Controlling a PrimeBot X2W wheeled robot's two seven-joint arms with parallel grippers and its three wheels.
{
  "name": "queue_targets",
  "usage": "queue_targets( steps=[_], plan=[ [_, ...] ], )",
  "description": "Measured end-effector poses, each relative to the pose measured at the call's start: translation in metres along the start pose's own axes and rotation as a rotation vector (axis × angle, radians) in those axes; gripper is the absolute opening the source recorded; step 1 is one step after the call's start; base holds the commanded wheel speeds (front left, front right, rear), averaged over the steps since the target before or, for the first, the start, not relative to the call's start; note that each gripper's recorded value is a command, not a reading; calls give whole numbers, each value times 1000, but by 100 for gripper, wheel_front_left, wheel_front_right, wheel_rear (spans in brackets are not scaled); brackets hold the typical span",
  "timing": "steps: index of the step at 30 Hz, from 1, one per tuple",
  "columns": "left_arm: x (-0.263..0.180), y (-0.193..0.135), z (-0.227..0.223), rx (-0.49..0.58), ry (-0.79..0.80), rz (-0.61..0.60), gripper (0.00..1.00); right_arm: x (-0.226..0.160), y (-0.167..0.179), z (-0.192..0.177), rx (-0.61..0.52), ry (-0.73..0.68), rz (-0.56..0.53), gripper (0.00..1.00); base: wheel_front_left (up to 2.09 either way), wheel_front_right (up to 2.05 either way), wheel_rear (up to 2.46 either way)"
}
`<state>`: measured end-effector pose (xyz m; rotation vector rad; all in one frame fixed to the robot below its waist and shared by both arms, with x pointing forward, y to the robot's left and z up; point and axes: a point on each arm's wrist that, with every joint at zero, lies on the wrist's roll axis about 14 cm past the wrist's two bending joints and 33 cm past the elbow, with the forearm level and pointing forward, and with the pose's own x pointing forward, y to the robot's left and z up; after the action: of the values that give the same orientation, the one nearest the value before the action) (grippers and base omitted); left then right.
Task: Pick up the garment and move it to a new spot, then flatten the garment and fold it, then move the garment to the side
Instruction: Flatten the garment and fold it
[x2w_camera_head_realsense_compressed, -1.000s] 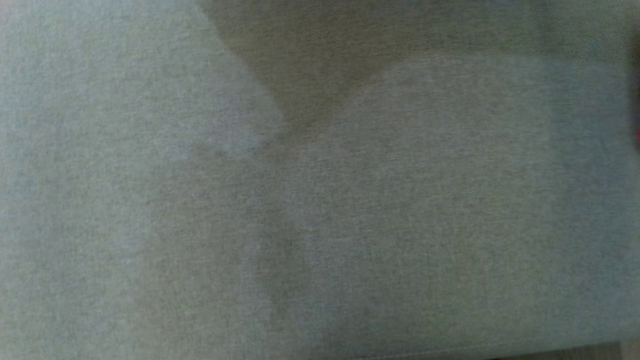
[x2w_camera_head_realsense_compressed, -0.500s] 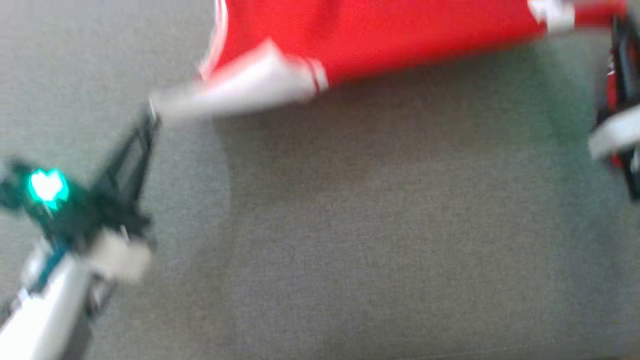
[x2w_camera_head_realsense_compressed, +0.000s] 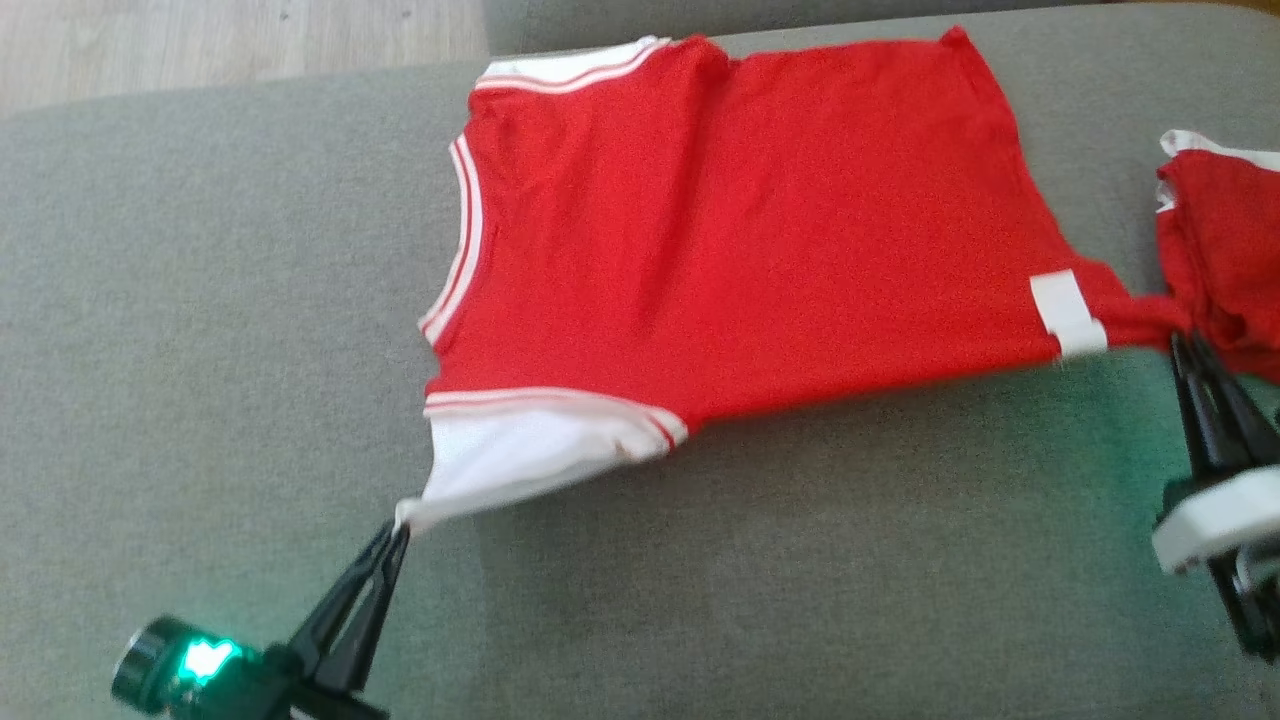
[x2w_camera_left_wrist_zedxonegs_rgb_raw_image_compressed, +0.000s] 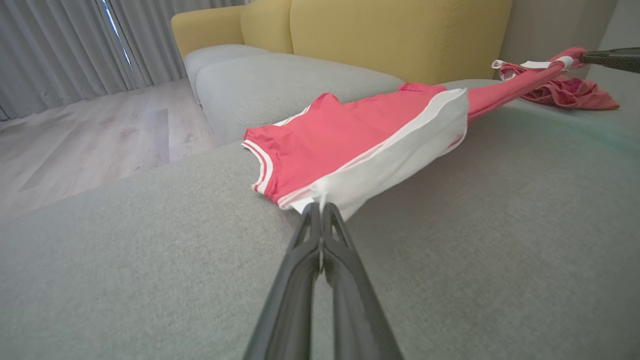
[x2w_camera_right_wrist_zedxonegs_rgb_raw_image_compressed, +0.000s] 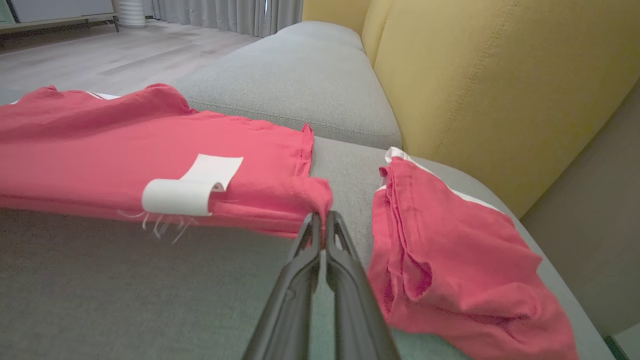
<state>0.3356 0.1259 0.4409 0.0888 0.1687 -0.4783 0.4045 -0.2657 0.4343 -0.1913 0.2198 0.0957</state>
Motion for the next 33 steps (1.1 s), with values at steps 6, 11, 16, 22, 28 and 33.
queue_targets(
  steps=[6, 11, 16, 22, 28, 33],
  plan=[
    [-14, -9, -1, -49, 7, 9, 0, -27, -5, -13, 6, 23, -27, 0, 0, 0, 0],
    [-13, -9, 4, -52, 4, 9, 0, -33, -7, -10, 12, 16, -43, 0, 0, 0, 0],
    [6, -2, 9, -32, -6, -7, 0, -28, -4, -11, 15, 34, -42, 0, 0, 0, 0],
    [46, 21, 30, 54, -65, -19, 0, -17, 2, -21, 32, 81, -35, 0, 0, 0, 0],
    [95, 43, 45, 148, -96, -36, 0, 18, -1, -15, 34, 82, -38, 0, 0, 0, 0],
    [129, 58, 49, 205, -100, -42, 0, 47, 5, -16, 29, 89, -12, 0, 0, 0, 0]
  ],
)
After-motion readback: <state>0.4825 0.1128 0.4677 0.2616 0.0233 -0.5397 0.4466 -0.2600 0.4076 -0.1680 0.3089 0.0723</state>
